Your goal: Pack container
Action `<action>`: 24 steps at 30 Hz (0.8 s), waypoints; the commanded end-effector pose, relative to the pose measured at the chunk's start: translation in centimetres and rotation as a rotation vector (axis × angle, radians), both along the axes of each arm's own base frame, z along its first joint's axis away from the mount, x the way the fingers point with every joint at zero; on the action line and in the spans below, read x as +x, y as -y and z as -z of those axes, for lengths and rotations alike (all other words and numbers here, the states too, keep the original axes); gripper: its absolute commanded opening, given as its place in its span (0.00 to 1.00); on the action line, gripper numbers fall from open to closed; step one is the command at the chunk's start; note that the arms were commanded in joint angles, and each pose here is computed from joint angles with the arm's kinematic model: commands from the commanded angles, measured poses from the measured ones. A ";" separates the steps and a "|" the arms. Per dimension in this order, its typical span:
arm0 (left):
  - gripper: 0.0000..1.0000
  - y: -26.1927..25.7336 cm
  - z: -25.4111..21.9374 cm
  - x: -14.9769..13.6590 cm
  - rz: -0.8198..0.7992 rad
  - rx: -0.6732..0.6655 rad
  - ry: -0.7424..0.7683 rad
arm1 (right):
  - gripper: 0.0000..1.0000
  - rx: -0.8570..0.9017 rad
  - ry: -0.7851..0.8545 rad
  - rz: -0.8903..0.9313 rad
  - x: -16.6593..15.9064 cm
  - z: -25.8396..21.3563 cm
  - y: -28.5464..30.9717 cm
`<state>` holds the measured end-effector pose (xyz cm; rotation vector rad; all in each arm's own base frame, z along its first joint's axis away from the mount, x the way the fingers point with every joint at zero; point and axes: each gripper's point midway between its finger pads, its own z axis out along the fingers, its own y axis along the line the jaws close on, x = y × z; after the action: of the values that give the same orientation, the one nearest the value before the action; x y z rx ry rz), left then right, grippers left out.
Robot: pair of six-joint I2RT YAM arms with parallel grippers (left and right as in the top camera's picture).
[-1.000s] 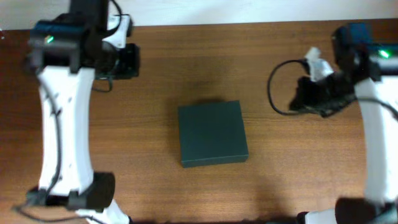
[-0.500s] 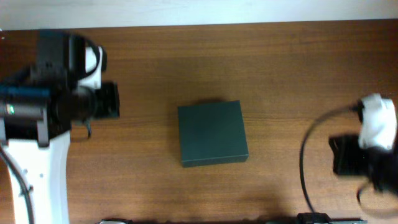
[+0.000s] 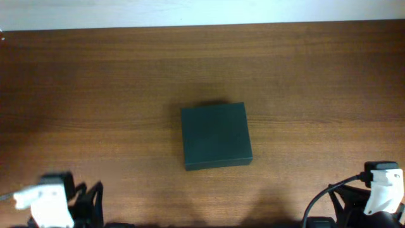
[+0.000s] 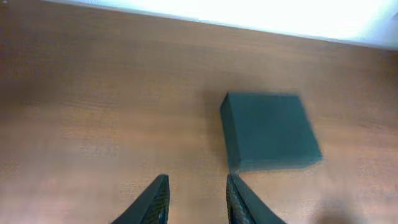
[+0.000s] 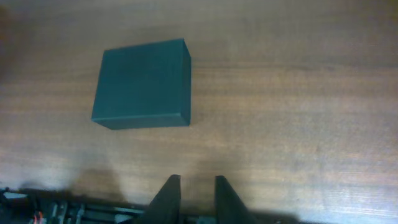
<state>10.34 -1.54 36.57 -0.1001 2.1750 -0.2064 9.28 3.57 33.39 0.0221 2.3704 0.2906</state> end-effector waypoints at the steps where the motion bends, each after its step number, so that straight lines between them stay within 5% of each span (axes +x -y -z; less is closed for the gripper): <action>1: 0.31 -0.1 2.9 -0.9 -0.007 0.009 -0.140 | 0.08 -0.001 -0.022 -0.003 -0.1 0.6 0.0; 7: 0.11 -0.1 5.1 -1.4 -0.007 0.012 -0.233 | 0.11 0.038 0.070 0.011 -2.3 0.1 -0.4; 15: 0.08 -0.1 8.3 -0.5 -0.011 0.025 -0.331 | 0.15 0.073 0.204 0.018 -5.6 -0.4 -0.9; 24: 0.13 0.2 11.1 1.3 -0.005 0.023 -0.378 | 0.15 0.215 0.130 -0.100 -6.0 1.3 -3.8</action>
<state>11.16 -1.60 26.22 -0.1314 2.5344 -0.1597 3.80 5.55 33.21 0.0207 2.1759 0.4373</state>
